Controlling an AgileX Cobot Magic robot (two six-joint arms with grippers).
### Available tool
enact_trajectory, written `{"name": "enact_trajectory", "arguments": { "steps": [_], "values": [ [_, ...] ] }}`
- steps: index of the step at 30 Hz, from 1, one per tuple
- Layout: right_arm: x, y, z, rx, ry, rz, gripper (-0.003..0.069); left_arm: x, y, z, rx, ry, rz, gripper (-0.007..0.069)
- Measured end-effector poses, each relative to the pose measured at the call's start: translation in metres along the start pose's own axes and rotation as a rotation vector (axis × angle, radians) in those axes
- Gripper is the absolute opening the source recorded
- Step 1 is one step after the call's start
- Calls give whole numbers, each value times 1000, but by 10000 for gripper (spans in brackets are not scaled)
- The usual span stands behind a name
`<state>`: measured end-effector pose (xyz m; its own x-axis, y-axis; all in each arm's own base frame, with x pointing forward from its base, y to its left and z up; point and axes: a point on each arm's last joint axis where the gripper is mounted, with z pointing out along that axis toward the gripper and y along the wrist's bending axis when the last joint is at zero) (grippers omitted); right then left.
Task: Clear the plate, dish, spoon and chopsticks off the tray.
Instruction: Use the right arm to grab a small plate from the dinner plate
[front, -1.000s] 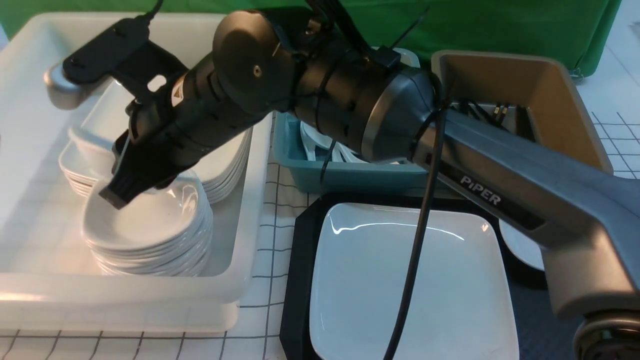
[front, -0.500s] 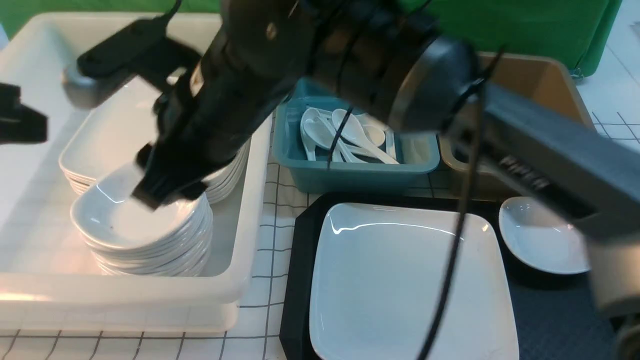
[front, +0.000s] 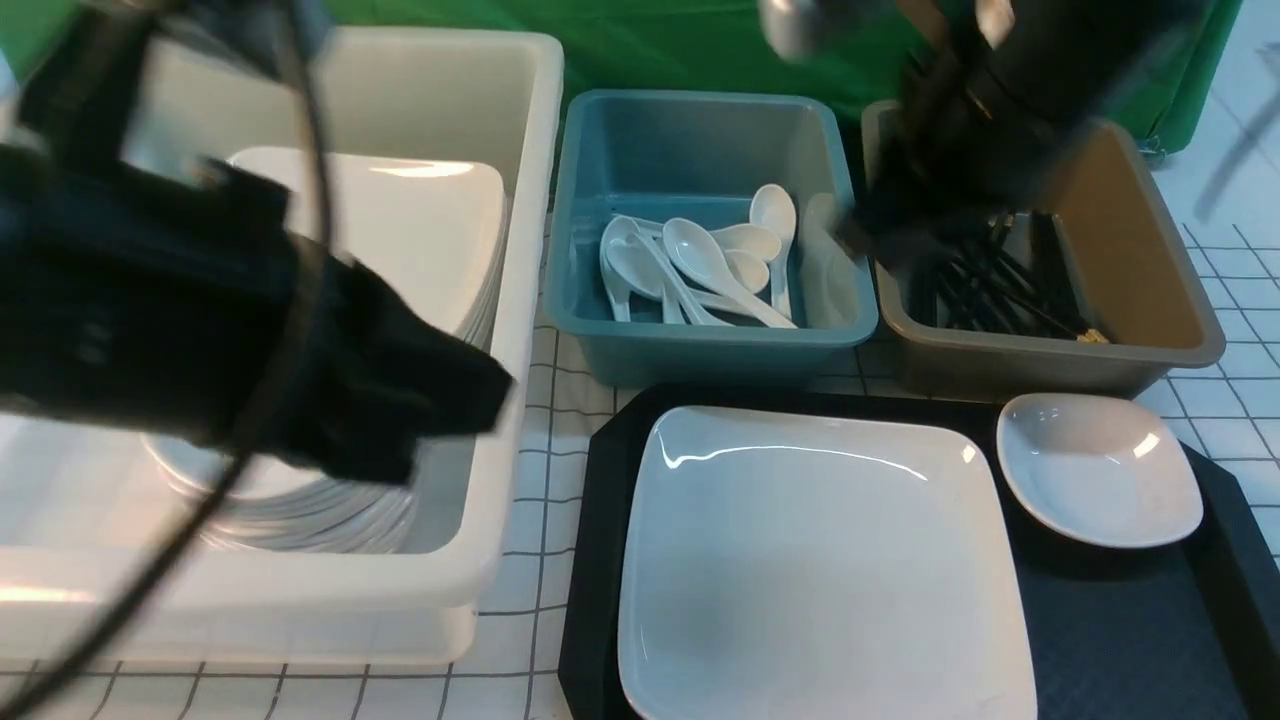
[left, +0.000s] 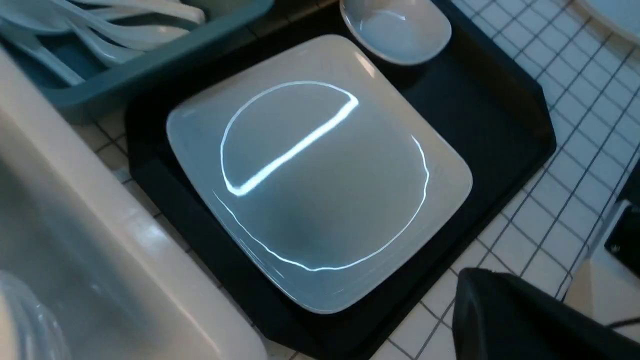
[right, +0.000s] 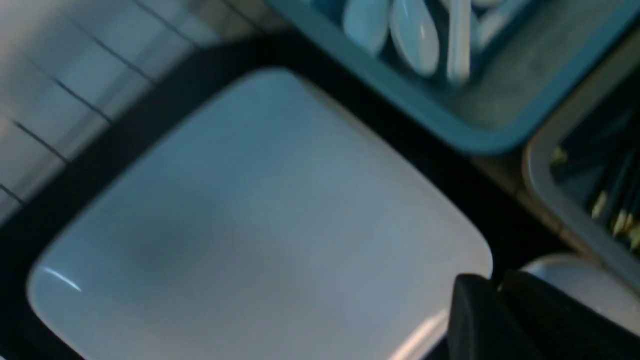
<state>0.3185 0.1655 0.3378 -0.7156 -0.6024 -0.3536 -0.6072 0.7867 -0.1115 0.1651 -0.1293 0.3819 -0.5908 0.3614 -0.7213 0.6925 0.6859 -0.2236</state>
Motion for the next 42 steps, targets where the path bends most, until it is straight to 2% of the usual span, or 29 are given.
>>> {"name": "enact_trajectory", "arguments": {
  "steps": [2, 4, 5, 6, 7, 9, 12, 17, 28, 31, 36, 42],
  "values": [
    [23, -14, 20, 7, 78, 46, 184, 1, -9, 19, 23, 47, 40, -3],
    [49, -29, 44, 8, 157, 99, 283, 2, -17, 37, 51, 95, 71, -3],
    [51, -28, 46, 6, 162, 99, 293, 2, -18, 40, 54, 101, 70, -3],
    [64, -36, 57, 7, 194, 129, 346, 2, -22, 49, 69, 122, 84, -3],
    [68, -37, 61, 7, 203, 136, 362, 3, -23, 52, 73, 128, 87, -3],
    [88, -44, 79, 9, 233, 151, 441, 4, -25, 65, 82, 159, 107, -3],
    [100, -47, 94, 23, 210, 126, 494, 4, -23, 74, 73, 177, 126, -3],
    [99, -48, 103, 43, 134, 57, 510, 4, -21, 76, 64, 178, 151, -3],
    [104, -52, 146, 39, 221, -7, 502, 4, -21, 76, 61, 178, 157, -3],
    [106, -51, 156, 32, 246, -13, 437, 4, -21, 76, 59, 177, 159, -3],
    [101, -53, 155, 49, 220, -56, 207, 3, -21, 76, 57, 167, 159, -3],
    [94, -56, 139, 35, 261, -44, 169, 1, -20, 77, 52, 147, 159, -3]
  ]
}}
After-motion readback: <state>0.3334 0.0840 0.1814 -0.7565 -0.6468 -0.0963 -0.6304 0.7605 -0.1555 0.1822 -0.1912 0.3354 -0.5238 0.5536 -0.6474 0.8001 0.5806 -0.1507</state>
